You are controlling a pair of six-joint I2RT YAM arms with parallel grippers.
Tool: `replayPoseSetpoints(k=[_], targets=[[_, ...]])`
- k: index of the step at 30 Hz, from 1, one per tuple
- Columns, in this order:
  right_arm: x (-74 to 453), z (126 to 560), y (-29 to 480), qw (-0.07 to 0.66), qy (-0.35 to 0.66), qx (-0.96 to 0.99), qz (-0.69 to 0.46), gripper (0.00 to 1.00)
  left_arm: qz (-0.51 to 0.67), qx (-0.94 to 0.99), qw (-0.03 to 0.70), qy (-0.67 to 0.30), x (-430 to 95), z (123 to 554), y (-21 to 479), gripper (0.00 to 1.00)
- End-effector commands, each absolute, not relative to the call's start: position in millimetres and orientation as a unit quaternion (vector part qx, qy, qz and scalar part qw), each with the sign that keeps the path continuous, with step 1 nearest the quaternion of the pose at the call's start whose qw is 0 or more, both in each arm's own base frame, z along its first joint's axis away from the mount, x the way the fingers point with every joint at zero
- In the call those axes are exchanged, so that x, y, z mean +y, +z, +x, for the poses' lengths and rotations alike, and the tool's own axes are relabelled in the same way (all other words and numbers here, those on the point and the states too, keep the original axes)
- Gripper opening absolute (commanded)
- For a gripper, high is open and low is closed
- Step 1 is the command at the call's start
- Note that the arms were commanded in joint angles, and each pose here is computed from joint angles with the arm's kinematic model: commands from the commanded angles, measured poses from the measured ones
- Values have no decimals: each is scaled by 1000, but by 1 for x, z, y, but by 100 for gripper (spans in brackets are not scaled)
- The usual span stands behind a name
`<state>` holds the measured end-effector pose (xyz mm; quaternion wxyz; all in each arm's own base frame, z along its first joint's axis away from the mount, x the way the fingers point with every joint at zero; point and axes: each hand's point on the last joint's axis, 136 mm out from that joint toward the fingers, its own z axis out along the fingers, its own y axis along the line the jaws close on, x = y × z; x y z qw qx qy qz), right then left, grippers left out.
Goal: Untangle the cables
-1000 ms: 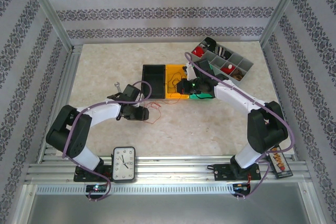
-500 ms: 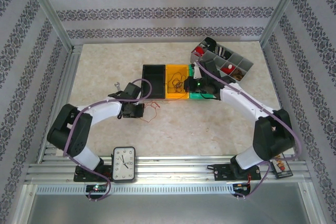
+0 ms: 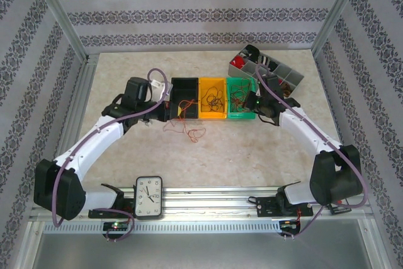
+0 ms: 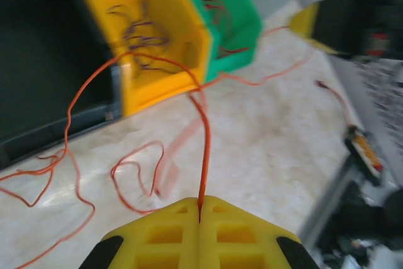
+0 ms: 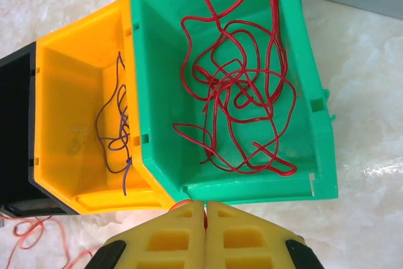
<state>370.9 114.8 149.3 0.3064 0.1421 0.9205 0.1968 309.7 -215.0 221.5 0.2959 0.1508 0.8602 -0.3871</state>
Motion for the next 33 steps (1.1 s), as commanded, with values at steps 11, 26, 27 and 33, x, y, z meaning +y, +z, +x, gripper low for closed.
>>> replayPoseSetpoints(k=[11, 26, 27, 33], targets=[[218, 366, 199, 328, 311, 891, -32, 42, 231, 813, 203, -494, -242, 266, 256, 0], [235, 372, 171, 294, 288, 911, -34, 42, 286, 745, 305, -521, -244, 249, 368, 0], [227, 375, 169, 299, 277, 913, -17, 42, 287, 738, 321, -520, -243, 251, 380, 0], [158, 388, 159, 337, 206, 911, 114, 42, 256, 734, 419, -470, -237, 292, 421, 0]])
